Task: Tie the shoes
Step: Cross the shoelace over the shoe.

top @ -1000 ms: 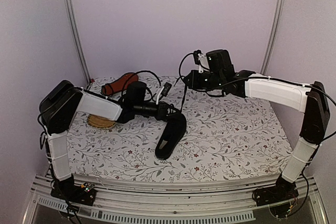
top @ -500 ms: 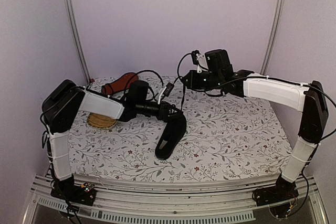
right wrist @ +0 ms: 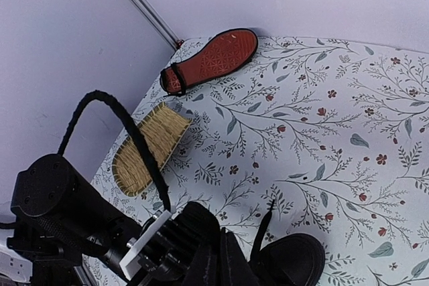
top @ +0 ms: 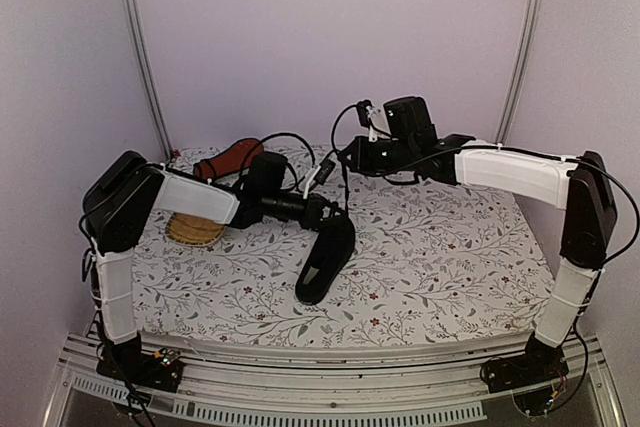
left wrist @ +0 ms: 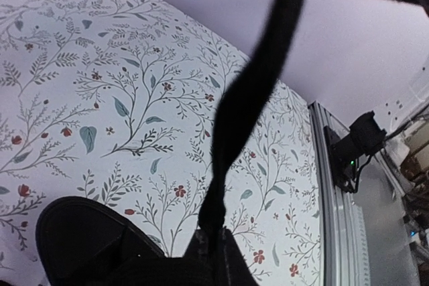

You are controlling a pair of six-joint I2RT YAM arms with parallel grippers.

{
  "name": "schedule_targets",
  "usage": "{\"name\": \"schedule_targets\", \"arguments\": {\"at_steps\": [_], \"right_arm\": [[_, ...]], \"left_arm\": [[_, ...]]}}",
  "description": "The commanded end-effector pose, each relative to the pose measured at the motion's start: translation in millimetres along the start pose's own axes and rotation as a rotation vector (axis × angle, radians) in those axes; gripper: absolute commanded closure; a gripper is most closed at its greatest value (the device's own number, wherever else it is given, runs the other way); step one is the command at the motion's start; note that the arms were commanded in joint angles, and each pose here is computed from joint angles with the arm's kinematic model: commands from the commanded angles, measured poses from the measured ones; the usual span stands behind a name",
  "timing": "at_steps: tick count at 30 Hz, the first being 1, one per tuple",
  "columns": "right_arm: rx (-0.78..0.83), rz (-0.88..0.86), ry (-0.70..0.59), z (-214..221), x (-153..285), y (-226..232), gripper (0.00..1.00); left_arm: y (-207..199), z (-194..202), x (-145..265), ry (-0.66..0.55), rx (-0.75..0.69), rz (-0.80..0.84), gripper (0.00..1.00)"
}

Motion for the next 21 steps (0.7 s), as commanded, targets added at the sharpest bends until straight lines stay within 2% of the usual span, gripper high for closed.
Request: {"name": "schedule_targets", "arguments": {"at_steps": [1,8,10,14,21], "right_arm": [[-0.004,-0.077,0.01,-5,-11,7,0.98],[-0.019,-0.159,0.076,4,-27,10,0.98],[-0.029,-0.17,0.083,6,-29,10,0.98],[-0.031,-0.186,0.076,4,-27,16,0.98],[-0.037,-0.19,0.076,3,-23,20,0.98]], "left_arm": [[-5,4,2,0.028,-0.026,0.009,1.0],[-13,18,13,0.049,-0.035,0.009,1.0],[-18,11,20,0.025,-0.053,-0.022,1.0],[-16,10,23,0.011,-0.05,-0.072,0.85],[-12,-2,17,-0.016,-0.065,-0.076,0.71]]}}
Point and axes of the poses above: each gripper's point midway between its finger pads, its own x axis back along the fingers, its own y axis along the line the jaws close on, z = x × y, the point moved 8 cm from there along x, back along the fingers, and after that the axes turned 6 degrees about -x, right-handed, at the moved point
